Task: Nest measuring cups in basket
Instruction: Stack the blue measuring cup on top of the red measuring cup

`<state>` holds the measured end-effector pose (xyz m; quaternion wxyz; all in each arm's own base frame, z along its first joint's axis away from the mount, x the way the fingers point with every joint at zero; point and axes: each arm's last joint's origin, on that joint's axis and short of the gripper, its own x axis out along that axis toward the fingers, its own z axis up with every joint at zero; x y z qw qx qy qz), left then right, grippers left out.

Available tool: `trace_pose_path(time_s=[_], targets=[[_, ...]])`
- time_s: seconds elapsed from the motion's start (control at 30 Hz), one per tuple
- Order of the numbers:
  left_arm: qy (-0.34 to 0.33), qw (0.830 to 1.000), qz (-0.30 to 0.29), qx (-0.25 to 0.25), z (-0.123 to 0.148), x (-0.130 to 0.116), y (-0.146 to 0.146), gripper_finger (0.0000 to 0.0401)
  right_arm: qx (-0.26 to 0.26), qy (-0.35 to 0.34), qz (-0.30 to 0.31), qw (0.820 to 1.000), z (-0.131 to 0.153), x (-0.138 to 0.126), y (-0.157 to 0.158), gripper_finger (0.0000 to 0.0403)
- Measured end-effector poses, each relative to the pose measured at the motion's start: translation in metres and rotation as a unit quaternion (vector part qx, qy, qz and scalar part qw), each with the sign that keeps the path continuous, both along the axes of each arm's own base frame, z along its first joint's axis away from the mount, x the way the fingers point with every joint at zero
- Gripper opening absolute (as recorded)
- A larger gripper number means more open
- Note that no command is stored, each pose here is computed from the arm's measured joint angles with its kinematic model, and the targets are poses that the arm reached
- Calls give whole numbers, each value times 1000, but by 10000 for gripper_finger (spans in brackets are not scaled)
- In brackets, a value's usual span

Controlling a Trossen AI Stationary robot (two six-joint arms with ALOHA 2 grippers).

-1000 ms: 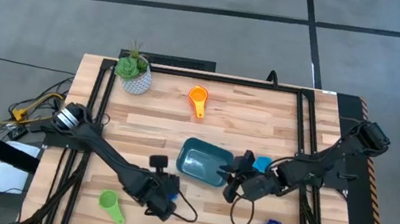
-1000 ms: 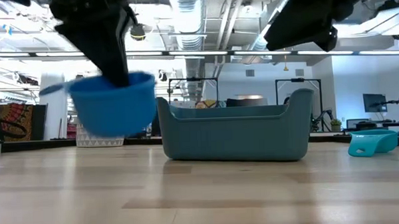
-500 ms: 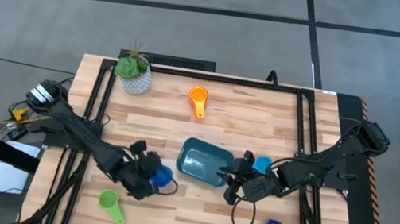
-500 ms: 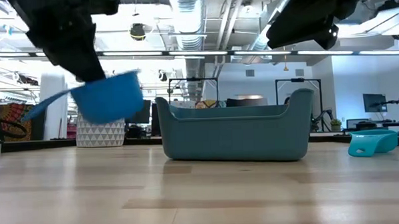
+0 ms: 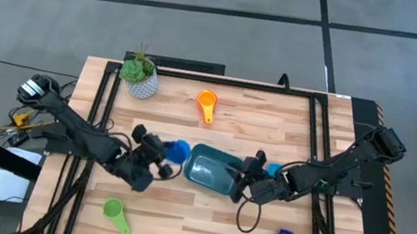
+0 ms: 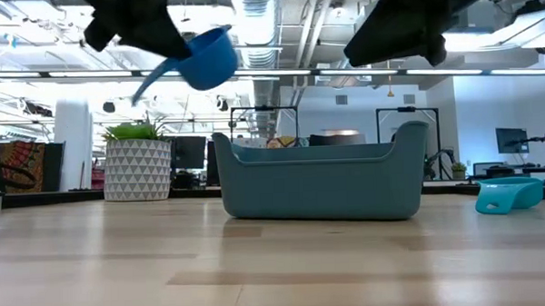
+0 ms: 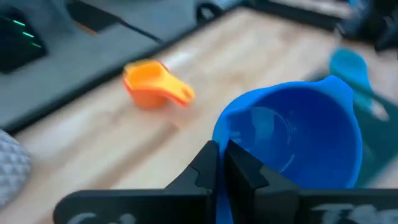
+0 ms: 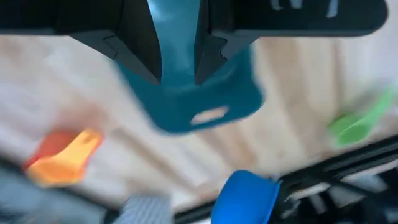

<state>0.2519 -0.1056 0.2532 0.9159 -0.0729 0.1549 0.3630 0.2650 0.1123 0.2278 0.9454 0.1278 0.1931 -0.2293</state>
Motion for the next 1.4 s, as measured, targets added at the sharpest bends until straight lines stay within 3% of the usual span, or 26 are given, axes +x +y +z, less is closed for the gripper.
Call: trace_pose_path(time_s=[0.23,0.47,0.73,1.0,1.2,1.3,1.4], targets=[[-66,992,106,31,6,23,32,9,-91,-16,-94,991,4,3,-15,136],[-90,987,128,28,18,40,64,10,-88,-23,-143,986,8,17,-50,175],[-92,992,85,-4,21,48,84,10,-119,-32,-65,990,21,32,-73,223],[-121,987,105,-19,23,49,91,11,-147,-90,-31,985,37,40,-83,228],[-129,985,116,-16,24,49,93,11,-158,-67,-4,985,34,40,-83,222],[-153,981,117,-22,28,51,93,11,-139,-61,0,988,26,43,-78,220],[-194,973,124,-38,33,53,97,11,-77,-96,-14,992,16,51,-73,219]])
